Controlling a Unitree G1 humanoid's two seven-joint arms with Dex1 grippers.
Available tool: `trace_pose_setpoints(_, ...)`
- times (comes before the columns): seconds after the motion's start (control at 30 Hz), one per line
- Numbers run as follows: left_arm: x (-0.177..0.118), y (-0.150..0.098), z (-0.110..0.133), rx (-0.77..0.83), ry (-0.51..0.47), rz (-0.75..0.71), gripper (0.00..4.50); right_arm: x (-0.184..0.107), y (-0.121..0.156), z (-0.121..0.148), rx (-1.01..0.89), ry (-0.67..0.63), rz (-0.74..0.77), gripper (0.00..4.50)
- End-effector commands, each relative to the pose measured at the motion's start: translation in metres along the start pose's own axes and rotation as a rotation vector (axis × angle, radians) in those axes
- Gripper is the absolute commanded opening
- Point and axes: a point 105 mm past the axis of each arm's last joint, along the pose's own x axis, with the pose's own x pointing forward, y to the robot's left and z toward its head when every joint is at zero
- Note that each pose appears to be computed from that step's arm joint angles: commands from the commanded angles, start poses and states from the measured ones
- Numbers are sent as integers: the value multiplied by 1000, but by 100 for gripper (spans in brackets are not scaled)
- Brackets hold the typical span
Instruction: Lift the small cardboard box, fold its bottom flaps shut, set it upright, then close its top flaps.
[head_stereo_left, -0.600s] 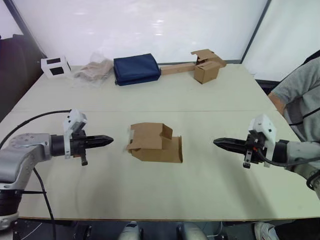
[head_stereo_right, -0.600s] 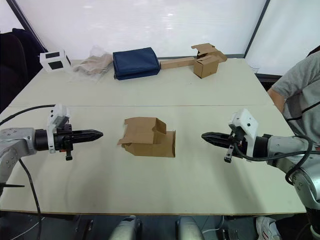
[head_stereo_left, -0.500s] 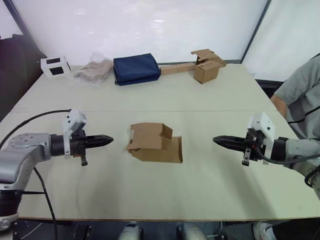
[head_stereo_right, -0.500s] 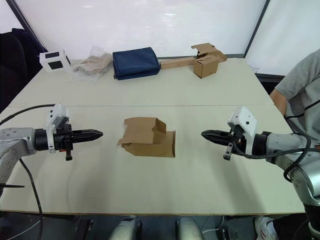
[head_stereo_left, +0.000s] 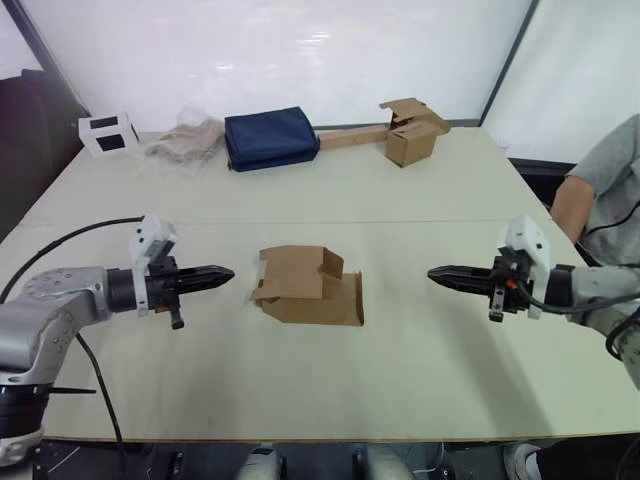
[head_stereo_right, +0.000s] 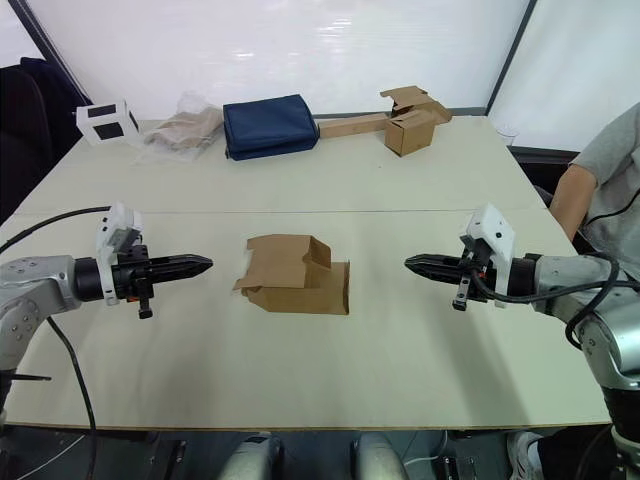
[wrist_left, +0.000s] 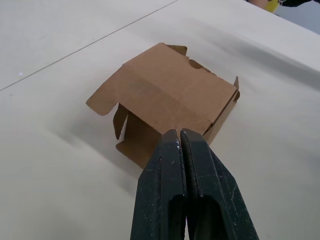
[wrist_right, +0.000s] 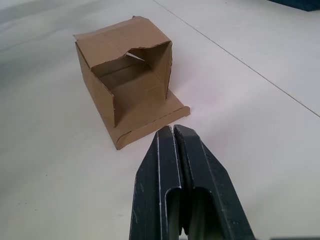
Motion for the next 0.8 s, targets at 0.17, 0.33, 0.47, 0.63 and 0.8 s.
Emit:
trace_pose_setpoints(0.17, 8, 2, 5, 32, -4, -16, 6, -4, 0, 15, -43, -52, -25, 0)
trace_pose_setpoints(0.33, 10, 7, 4, 34, 14, -34, 6, -7, 3, 14, -44, -51, -35, 0)
trace_pose_setpoints(0.47, 11, 6, 3, 26, 14, -52, 6, -7, 9, 11, -45, -49, -35, 0)
trace_pose_setpoints(0.63, 11, 12, 10, 11, 5, -72, 6, -4, 7, 23, -85, -83, -75, 0)
trace_pose_setpoints(0.8, 14, 26, 8, -111, -6, -46, 6, -5, 15, 27, -90, -103, -94, 0)
